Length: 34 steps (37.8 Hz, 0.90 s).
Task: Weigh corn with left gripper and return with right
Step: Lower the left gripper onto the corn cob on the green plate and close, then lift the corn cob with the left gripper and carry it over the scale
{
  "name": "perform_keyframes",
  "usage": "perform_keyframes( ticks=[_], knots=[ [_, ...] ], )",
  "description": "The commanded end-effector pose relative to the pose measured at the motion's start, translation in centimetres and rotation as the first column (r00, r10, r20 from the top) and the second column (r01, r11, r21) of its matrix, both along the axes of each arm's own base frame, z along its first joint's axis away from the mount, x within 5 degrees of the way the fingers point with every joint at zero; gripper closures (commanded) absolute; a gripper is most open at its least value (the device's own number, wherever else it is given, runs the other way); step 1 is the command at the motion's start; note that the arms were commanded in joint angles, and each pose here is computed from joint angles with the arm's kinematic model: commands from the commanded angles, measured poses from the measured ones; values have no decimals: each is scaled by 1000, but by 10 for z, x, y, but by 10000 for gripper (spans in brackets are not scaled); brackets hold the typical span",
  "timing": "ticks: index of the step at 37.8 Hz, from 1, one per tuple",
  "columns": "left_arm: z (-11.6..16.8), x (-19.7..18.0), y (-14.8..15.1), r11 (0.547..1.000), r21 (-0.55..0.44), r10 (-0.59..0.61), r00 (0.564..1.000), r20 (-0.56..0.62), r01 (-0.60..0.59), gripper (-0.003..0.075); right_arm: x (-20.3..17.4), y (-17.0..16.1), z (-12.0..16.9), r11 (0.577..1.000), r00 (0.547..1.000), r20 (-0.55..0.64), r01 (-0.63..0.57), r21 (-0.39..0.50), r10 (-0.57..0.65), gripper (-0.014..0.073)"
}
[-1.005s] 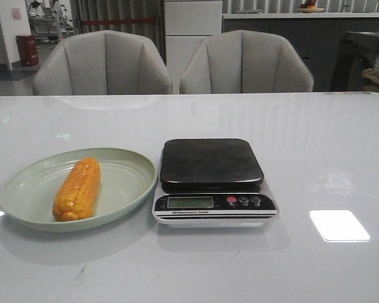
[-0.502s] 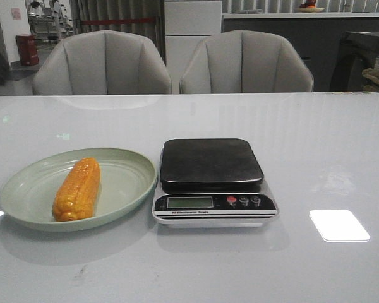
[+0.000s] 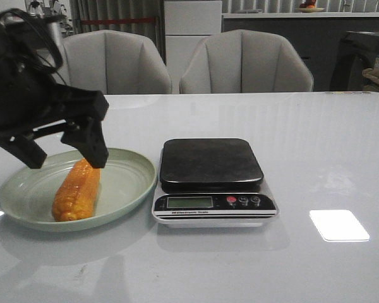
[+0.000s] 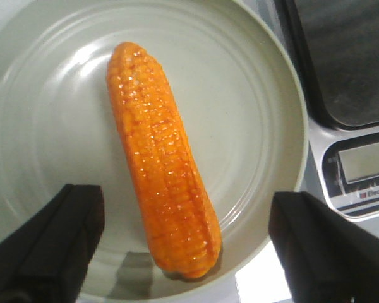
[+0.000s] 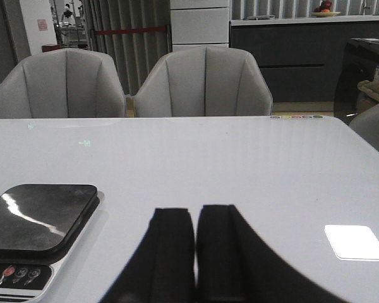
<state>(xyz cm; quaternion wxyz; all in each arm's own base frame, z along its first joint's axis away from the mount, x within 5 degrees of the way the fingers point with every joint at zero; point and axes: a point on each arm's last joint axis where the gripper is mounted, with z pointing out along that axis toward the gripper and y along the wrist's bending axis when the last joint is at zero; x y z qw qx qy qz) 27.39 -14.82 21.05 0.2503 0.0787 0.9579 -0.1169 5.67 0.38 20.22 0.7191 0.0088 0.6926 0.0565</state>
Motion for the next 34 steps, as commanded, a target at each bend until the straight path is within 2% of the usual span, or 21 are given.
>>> perform_keyframes(
  ticks=[1,4,7,11,15,18,24,34],
  knots=[
    [7,10,-9,999,-42,18,1000,19,-17,136,-2,-1,5,1000,995,95,10,-13,-8,409],
    [-4,16,-12,1000,-23,20,999,-27,-21,153,-2,-1,5,1000,995,95,10,-13,-8,409],
    [-11,19,-14,1000,-8,22,998,-62,-22,232,-2,-1,5,1000,995,95,10,-13,-8,409],
    [-18,23,-17,1000,-3,30,994,-104,-31,426,-2,-1,5,1000,995,95,10,-13,-8,409],
    [-17,25,-19,1000,-5,28,995,-97,-29,623,-2,-1,5,1000,995,95,10,-13,-8,409],
    [-9,30,-21,1000,-15,25,996,-81,-26,585,-2,-1,5,1000,995,95,10,-13,-8,409],
    [21,43,-34,999,-49,5,1000,-22,-6,608,-2,-1,5,1000,995,95,10,-13,-8,409],
    [66,48,-76,987,-130,-77,991,109,91,606,-2,-1,5,1000,995,95,10,-13,-8,409]
  ],
)
